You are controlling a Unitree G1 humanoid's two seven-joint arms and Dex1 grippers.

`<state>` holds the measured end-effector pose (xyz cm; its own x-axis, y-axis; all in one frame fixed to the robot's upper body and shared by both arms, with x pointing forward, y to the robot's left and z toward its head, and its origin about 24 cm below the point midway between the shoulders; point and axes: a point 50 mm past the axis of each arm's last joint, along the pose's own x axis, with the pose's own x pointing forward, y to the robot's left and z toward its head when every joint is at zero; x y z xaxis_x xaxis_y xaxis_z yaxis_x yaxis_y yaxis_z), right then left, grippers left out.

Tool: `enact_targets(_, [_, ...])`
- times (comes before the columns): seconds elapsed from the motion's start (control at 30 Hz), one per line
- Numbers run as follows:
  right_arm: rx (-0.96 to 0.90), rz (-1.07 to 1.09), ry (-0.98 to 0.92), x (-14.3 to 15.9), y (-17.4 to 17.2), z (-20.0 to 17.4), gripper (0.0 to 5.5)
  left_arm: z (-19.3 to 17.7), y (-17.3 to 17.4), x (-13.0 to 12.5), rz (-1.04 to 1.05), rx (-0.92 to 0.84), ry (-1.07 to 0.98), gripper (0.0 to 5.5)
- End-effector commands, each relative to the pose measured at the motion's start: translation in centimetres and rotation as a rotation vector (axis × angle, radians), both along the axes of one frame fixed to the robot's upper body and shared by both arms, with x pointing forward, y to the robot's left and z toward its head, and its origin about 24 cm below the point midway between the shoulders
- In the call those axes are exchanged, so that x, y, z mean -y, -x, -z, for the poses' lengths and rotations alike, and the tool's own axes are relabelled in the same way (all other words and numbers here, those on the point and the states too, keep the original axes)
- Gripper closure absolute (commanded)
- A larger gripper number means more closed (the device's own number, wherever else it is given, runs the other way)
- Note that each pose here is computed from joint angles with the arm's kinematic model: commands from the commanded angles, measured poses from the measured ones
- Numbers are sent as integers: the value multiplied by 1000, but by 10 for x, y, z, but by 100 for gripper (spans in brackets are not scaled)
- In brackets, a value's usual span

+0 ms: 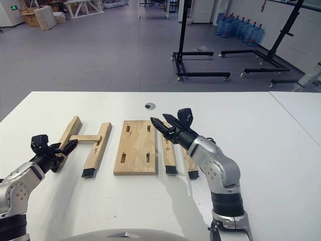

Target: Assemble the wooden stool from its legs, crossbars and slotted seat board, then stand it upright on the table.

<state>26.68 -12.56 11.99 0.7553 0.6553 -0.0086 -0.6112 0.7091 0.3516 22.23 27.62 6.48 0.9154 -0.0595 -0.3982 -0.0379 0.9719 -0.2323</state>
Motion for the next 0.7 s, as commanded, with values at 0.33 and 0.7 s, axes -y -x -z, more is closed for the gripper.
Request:
enact_targets(0.33, [9,-4,9,0,-2,-2,225,11,3,-4,-22,-18,-23,149])
enact_targets(0.7, [9,3,3,-1,-2,-2,225,-27,-7,8,40,75,-83,149])
